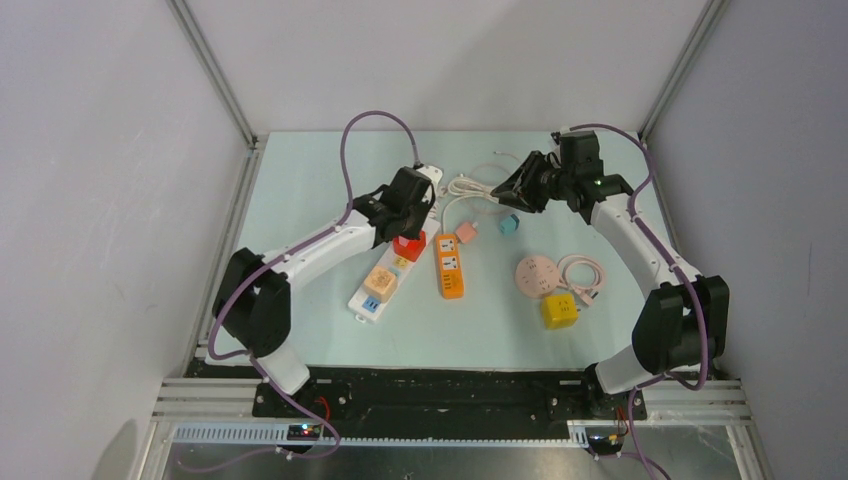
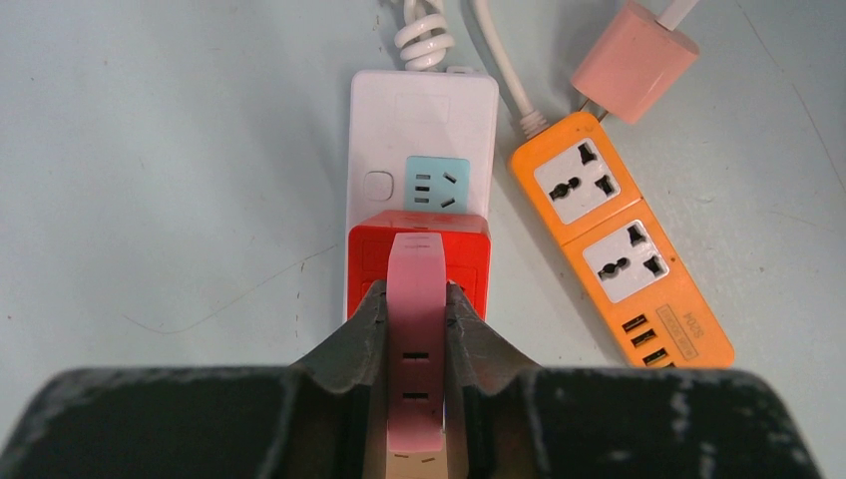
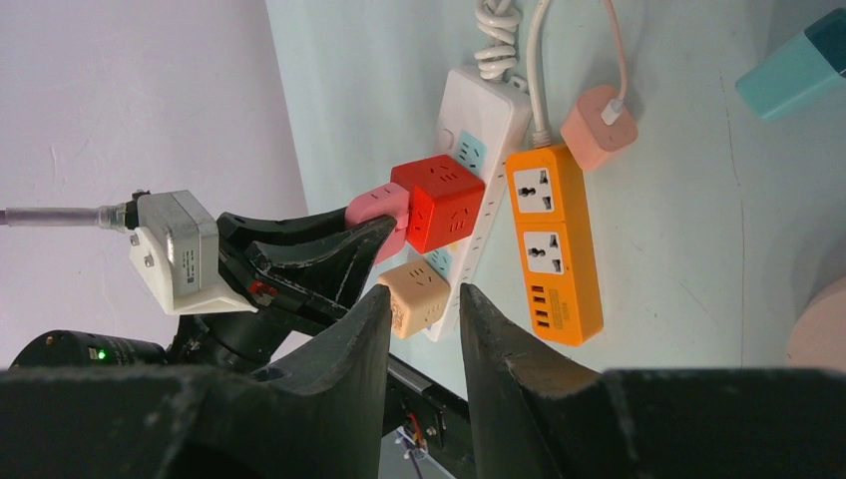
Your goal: Insert the plug
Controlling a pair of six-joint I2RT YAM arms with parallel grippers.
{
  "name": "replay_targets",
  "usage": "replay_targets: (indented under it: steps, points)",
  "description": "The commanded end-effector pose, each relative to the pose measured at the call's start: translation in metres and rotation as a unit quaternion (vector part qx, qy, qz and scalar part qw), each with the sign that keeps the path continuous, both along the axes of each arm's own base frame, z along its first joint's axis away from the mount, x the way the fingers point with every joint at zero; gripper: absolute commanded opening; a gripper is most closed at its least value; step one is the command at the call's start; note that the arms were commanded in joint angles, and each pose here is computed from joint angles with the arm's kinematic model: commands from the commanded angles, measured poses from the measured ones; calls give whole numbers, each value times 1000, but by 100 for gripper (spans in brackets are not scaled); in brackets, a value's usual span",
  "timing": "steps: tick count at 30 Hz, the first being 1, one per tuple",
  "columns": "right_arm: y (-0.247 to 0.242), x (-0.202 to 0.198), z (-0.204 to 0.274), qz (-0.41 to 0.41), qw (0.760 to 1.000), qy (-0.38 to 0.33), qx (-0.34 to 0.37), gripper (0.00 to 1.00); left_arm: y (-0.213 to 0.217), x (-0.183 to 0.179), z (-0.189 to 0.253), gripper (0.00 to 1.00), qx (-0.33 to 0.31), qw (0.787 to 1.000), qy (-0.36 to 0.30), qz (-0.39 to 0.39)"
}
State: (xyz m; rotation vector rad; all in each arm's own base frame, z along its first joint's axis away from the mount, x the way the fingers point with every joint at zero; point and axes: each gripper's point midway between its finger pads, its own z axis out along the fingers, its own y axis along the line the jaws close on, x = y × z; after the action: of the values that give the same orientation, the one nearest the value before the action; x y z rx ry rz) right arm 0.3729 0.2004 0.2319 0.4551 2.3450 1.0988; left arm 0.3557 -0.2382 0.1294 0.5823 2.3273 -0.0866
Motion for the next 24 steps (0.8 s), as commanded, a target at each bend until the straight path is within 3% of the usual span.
replay_targets:
  steps: [1, 24]
  points:
    - [0, -2, -2, 3, 1000, -2, -9, 36, 5, -42, -55, 0, 28, 994, 108, 0]
    - [2, -4, -2, -1, 1000, -1, -5, 35, 26, -58, -81, 0, 89, 984, 152, 2]
